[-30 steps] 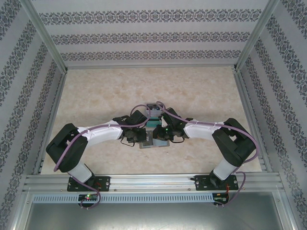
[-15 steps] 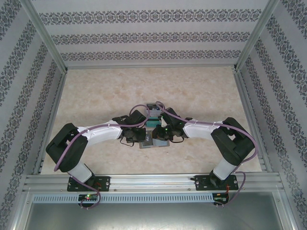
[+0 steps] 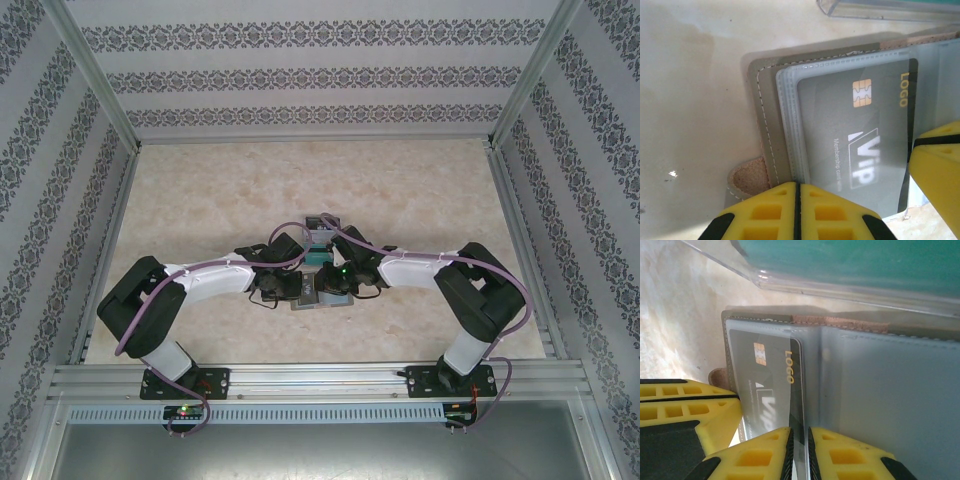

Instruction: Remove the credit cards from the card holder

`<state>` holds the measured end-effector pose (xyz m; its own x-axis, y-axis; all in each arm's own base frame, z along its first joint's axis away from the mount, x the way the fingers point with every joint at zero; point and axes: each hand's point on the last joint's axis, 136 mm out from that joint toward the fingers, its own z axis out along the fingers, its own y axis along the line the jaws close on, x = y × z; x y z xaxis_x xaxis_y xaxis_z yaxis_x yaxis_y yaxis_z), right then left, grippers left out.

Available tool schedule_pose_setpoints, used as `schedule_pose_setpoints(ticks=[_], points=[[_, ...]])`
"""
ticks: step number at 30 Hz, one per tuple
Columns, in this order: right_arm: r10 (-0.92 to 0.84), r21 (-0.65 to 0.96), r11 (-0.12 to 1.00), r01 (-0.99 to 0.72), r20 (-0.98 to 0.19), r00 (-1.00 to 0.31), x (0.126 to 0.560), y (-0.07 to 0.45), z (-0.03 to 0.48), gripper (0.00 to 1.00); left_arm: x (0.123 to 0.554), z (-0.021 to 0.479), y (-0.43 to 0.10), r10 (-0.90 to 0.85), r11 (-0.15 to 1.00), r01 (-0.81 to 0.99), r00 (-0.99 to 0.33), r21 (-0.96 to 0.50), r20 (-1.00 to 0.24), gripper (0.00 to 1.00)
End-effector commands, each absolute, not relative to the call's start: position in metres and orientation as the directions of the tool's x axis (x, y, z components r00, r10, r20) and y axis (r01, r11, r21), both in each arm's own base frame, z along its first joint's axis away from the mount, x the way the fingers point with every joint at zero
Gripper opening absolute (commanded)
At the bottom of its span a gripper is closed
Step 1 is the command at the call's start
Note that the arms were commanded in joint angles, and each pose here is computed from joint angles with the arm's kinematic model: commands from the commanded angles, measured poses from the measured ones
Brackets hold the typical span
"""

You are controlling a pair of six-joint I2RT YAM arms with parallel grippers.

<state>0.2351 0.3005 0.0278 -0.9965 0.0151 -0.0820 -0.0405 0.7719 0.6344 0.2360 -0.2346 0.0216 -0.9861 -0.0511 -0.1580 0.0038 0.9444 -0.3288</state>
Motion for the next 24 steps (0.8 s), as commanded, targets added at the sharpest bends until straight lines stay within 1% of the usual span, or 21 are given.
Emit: schedule_pose_setpoints(ticks=[1, 11, 13, 15, 16, 24], points=[[-0.003, 0.657, 0.751, -0.062, -0.09, -0.996, 0.238, 0.311, 0.032, 0.17, 0.234, 0.011, -0.229, -0.068, 0.949, -0.023, -0.989, -0.314, -0.133, 0.0], [-0.012, 0.666, 0.743, -0.062, -0.079, -0.997, 0.237, 0.316, 0.031, 0.15, 0.235, 0.012, -0.234, -0.063, 0.945, -0.018, -0.99, -0.328, -0.129, 0.0], [-0.011, 0.667, 0.743, -0.06, -0.078, -0.997, 0.237, 0.316, 0.031, 0.11, 0.235, 0.011, -0.234, -0.062, 0.944, -0.017, -0.99, -0.329, -0.128, 0.0], [-0.011, 0.667, 0.742, -0.063, -0.082, -0.997, 0.236, 0.315, 0.032, 0.01, 0.235, 0.012, -0.234, -0.061, 0.945, -0.015, -0.99, -0.326, -0.129, 0.0], [-0.008, 0.665, 0.745, -0.062, -0.084, -0.996, 0.236, 0.314, 0.032, 0.0, 0.235, 0.012, -0.233, -0.06, 0.946, -0.015, -0.99, -0.324, -0.13, 0.0], [0.034, 0.646, 0.762, -0.036, -0.095, -0.995, 0.238, 0.287, 0.034, 0.0, 0.234, 0.011, -0.229, -0.059, 0.952, -0.016, -0.99, -0.304, -0.131, 0.0]])
